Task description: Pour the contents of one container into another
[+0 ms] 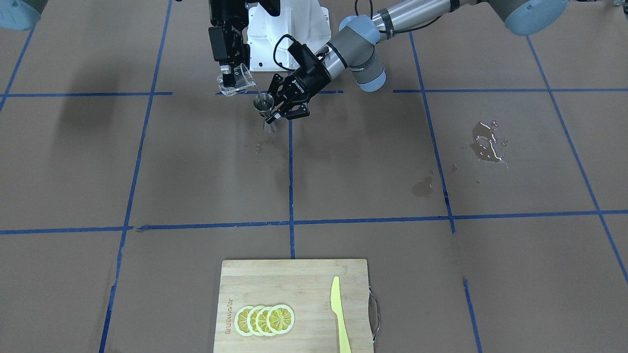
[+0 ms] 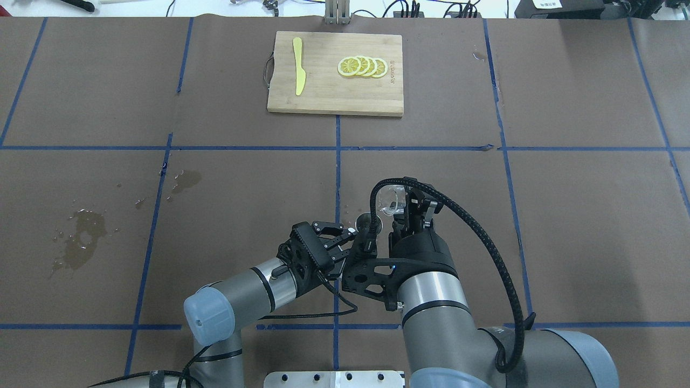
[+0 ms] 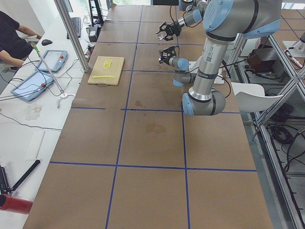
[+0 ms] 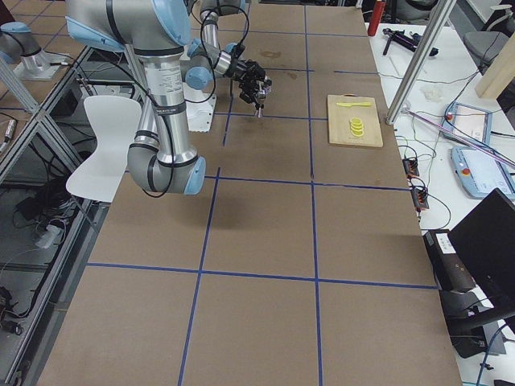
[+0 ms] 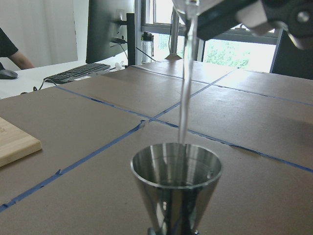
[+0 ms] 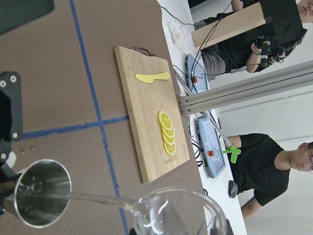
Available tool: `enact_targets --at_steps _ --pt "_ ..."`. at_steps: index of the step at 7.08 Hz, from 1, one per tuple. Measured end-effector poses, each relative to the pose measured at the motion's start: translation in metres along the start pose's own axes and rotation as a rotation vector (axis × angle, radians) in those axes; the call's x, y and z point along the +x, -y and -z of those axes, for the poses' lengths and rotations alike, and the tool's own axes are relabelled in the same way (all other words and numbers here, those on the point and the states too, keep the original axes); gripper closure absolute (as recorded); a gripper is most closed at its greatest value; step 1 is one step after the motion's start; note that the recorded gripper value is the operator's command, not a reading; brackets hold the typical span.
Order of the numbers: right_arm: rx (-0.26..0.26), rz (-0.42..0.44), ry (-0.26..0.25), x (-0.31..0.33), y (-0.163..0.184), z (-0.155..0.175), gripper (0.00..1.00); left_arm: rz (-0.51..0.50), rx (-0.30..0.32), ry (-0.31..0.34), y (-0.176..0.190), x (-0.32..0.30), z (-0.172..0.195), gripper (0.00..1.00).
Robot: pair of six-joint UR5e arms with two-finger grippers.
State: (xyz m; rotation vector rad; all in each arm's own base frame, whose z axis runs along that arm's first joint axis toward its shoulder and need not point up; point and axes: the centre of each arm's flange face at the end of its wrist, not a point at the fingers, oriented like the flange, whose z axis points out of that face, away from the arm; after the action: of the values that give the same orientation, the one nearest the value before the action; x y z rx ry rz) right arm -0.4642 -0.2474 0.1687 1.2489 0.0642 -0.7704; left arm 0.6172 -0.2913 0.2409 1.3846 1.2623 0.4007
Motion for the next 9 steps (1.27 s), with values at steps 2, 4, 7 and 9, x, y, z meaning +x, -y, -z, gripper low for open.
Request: enact_targets --at_steps 2,4,7,9 --pt "-0.013 0.034 -0.003 0.0012 0.0064 0.0007 1.00 0.000 0.000 0.000 0.0000 0.0000 0.0000 1.00" --pt "-0.020 0.067 -0.005 0.0002 0.0072 0.0001 1.00 0.000 0.000 0.000 0.0000 0.0000 0.0000 1.00" --pt "-0.037 0.127 -0.008 -0.0017 0.0085 -0.0006 1.00 0.000 0.000 0.000 0.0000 0.0000 0.0000 1.00" --pt "-0.039 0.140 -0.010 -0.0009 0.0100 -0.0005 1.00 0.000 0.000 0.000 -0.0002 0.0003 0.0000 1.00"
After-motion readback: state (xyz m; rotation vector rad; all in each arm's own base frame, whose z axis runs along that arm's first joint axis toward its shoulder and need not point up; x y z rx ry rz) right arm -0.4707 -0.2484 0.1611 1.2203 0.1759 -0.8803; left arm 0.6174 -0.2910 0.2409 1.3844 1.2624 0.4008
